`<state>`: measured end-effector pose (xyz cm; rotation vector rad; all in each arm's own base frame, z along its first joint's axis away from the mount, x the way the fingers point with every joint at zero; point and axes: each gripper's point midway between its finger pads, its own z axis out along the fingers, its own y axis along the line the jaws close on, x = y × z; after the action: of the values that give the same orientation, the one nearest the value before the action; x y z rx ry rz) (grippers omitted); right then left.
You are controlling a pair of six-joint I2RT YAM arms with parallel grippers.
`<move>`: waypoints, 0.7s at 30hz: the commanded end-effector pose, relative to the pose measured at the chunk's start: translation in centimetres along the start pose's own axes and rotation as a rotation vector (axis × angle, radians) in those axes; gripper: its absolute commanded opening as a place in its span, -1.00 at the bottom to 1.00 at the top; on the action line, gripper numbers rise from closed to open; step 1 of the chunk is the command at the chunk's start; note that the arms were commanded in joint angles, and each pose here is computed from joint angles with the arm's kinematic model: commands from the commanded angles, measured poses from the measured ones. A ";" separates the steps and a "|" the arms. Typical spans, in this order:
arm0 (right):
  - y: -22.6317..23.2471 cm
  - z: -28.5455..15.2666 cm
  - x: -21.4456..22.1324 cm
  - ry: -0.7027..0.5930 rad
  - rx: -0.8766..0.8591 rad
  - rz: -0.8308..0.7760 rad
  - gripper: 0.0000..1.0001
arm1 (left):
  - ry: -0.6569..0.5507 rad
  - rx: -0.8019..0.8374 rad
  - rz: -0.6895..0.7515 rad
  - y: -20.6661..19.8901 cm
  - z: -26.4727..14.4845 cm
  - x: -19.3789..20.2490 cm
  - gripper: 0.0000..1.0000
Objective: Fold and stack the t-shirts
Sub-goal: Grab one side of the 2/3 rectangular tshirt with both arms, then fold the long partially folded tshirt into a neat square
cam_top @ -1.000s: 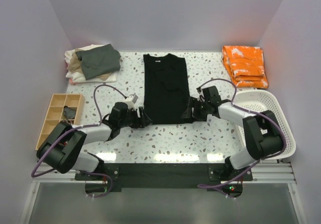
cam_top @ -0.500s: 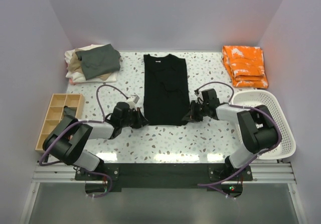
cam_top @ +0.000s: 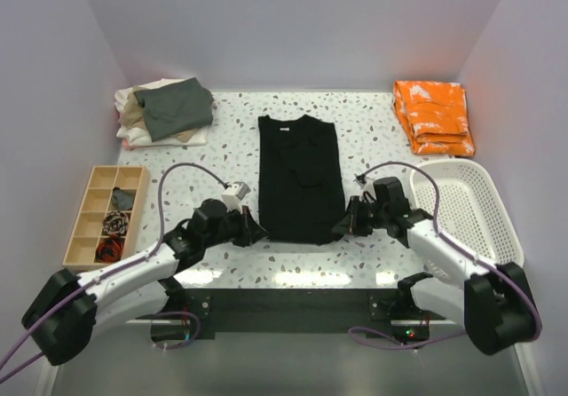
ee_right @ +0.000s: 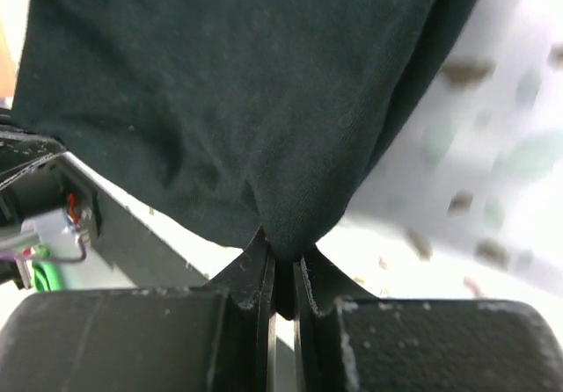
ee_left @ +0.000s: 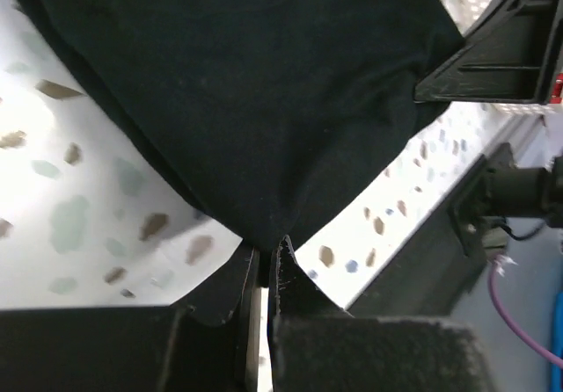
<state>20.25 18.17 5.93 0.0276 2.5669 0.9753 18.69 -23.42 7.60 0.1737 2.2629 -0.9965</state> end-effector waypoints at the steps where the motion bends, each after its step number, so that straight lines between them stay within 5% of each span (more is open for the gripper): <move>1: 1.5 -3.1 1.6 -0.021 -0.033 -0.018 -0.94 | 0.007 -0.042 -0.065 -0.8 -1.9 1.2 -1.00; 10: 4.0 -6.2 -2.6 -0.166 -0.007 -0.119 -0.83 | -0.132 -0.123 0.003 -2.9 -3.4 -5.2 -1.00; 21: 5.4 -4.4 -11.1 -0.221 0.089 -0.221 -0.85 | -0.220 -0.241 0.121 -4.0 1.6 -13.9 -1.00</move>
<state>24.41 17.65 14.21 -0.0716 2.4364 0.8117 24.95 -25.05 15.34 0.0835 2.2201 -0.7028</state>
